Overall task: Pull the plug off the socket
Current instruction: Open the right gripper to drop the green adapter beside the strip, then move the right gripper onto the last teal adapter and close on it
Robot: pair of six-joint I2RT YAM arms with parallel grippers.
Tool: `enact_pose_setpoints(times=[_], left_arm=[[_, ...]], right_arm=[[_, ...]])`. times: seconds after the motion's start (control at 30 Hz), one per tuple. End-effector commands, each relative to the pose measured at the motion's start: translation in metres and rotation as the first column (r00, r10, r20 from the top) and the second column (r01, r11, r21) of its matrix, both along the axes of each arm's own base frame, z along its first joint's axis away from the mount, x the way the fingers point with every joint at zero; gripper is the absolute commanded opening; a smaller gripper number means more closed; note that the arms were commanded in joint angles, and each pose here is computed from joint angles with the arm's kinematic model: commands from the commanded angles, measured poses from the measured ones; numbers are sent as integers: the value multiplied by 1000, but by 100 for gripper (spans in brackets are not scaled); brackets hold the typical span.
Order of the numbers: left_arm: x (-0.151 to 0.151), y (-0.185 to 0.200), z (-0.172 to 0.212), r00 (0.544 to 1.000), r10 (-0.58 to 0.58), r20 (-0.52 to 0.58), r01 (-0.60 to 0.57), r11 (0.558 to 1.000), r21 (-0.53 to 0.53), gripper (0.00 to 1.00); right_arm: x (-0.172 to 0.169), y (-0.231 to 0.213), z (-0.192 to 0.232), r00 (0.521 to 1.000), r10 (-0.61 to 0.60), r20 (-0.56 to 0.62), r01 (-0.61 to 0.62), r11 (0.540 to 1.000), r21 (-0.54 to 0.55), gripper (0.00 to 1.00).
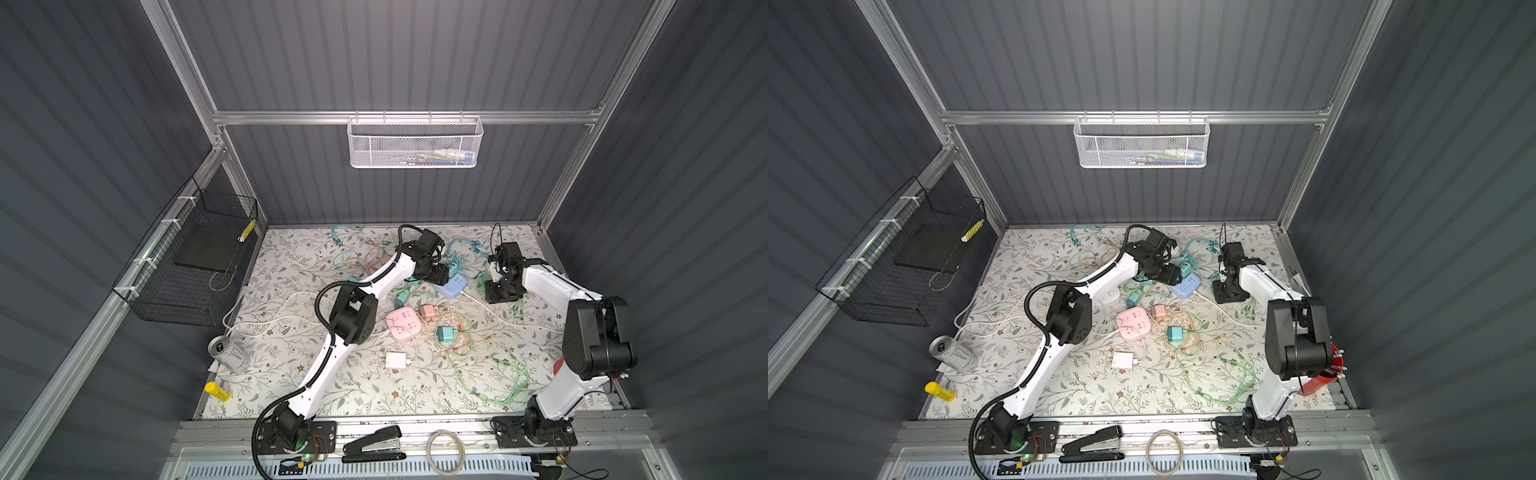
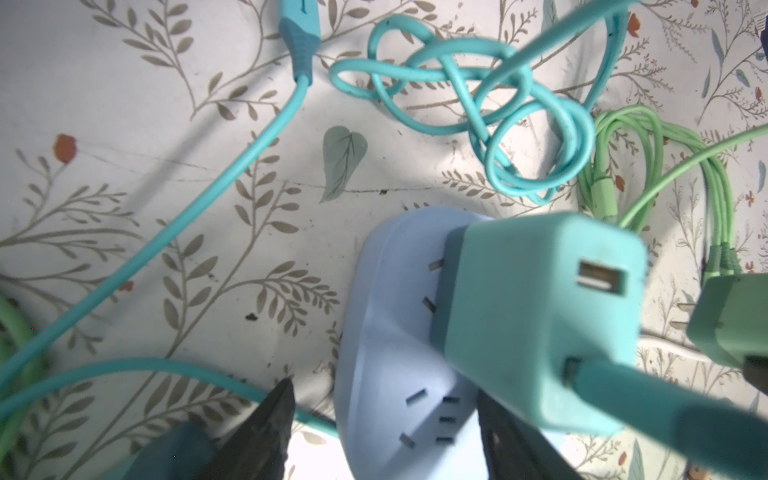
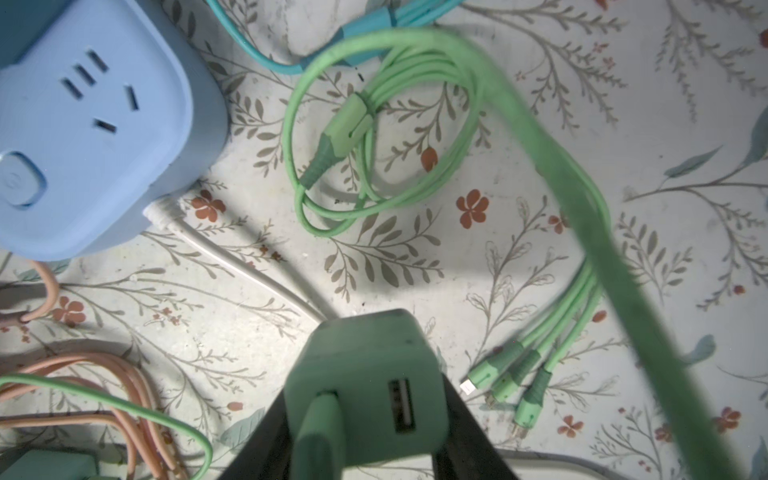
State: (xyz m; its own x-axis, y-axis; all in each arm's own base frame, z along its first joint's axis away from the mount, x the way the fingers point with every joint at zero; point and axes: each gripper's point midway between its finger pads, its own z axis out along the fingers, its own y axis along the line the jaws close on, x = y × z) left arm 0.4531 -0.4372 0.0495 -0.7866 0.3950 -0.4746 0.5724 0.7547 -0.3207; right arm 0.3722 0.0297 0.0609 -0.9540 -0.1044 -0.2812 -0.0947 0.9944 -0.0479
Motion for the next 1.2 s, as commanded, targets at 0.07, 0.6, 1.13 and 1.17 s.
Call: enact_pose_setpoints(times=[0.07,0.6,1.13,1.17], left_arm=[[-13,19,-25,997,11,-71,-5,996,85,70],[-12,18,-17,998,9,-64,-4,997,74,71],[-5,11,37,999,46,-18,-47,998,-49,70],[-4,12,38,999,51,-15,-52,997,-52,70]], right_arm=[[-2,-8,1,998,-29,-47,27,999,-35,29],[-1,-17,-15,991,-59,-117,50,996,-79,59],[32,18,51,981,43,189,-58,996,74,70],[34,22,55,975,64,212,-81,994,73,70]])
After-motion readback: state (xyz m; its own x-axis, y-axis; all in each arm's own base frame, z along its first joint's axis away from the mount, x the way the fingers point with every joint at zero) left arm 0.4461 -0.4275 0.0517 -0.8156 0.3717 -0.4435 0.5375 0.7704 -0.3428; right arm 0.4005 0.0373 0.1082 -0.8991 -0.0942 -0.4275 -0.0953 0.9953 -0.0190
